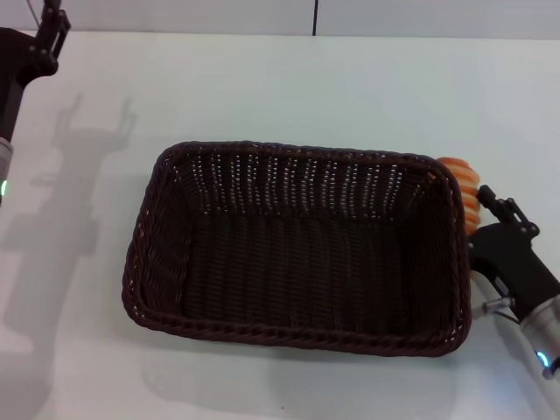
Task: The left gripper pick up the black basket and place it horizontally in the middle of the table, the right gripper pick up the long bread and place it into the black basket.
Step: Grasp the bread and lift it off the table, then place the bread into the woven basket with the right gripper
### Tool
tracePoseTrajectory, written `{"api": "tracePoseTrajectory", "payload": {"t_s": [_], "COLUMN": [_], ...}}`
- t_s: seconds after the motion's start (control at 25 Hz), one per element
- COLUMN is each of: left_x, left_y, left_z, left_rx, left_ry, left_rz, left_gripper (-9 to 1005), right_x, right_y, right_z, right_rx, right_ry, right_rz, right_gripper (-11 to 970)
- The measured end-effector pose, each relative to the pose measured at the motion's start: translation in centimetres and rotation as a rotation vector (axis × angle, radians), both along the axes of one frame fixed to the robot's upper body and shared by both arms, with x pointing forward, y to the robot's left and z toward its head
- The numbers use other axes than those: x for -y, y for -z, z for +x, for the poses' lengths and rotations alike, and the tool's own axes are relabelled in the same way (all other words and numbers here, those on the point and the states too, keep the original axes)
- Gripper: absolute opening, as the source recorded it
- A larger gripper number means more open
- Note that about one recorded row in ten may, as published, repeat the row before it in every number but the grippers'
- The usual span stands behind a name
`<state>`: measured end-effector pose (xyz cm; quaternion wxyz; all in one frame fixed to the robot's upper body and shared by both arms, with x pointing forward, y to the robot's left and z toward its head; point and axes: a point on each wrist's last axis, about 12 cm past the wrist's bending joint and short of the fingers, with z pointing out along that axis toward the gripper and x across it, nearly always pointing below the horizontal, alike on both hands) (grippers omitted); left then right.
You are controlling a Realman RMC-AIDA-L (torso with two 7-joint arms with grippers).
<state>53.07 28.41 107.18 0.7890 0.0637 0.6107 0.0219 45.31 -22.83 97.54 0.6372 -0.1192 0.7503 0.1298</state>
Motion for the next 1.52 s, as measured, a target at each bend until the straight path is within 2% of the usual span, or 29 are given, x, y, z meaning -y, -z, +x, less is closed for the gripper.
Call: {"api": "tracePoseTrajectory", "payload": {"t_s": [0.2,0.48,0.6,0.84,0.88,0.96,1.0,1.12,1.16,1.2,1.32,1.36,1.48,1.52], "left_x": [0.6,0.7,0.7,0.6,0.6,0.7,0.8,0.8,0.8,0.8,0.7,0.6,0.5,0.5], "left_y": [0.2,0.3,0.3,0.6,0.6,0.7,0.7,0.8,0.8,0.8,0.9,0.9,0.9,0.9], "left_z": [0.3,0.3,0.3,0.2,0.2,0.2,0.1,0.1,0.1,0.1,0.1,0.0,-0.1,-0.1], "left_rx": [-0.013,-0.018,-0.020,-0.028,-0.030,-0.033,-0.035,-0.037,-0.038,-0.038,-0.037,-0.036,-0.037,-0.038], "left_ry": [0.026,0.032,0.032,0.031,0.031,0.033,0.036,0.039,0.039,0.039,0.036,0.031,0.028,0.027], "left_rz": [0.015,0.020,0.022,0.027,0.028,0.029,0.030,0.031,0.032,0.032,0.031,0.029,0.029,0.029], "left_gripper": [768,768,768,768,768,768,768,768,768,768,768,768,768,768], "right_x": [-0.3,0.2,0.9,2.8,2.8,2.3,2.3,0.9,-0.4,-0.4,-2.7,-4.1,-5.1,-5.4], "right_y": [0.3,0.1,-0.7,-3.1,-4.2,-5.1,-5.1,-6.0,-6.2,-6.2,-6.1,-5.8,-5.7,-5.7], "right_z": [0.6,-0.2,-0.9,-3.5,-4.6,-5.5,-5.5,-5.9,-5.6,-5.6,-4.7,-3.9,-3.2,-3.1], "right_rx": [-0.050,-0.018,0.061,0.301,0.405,0.491,0.491,0.551,0.554,0.554,0.515,0.459,0.413,0.401], "right_ry": [-0.012,0.033,0.069,0.163,0.132,0.060,0.060,-0.080,-0.188,-0.188,-0.361,-0.425,-0.461,-0.471], "right_rz": [0.017,0.048,0.082,0.157,0.179,0.205,0.205,0.248,0.263,0.263,0.252,0.247,0.248,0.247], "right_gripper": [670,629,592,549,544,535,531,517,504,490,460,452,427,459]}}
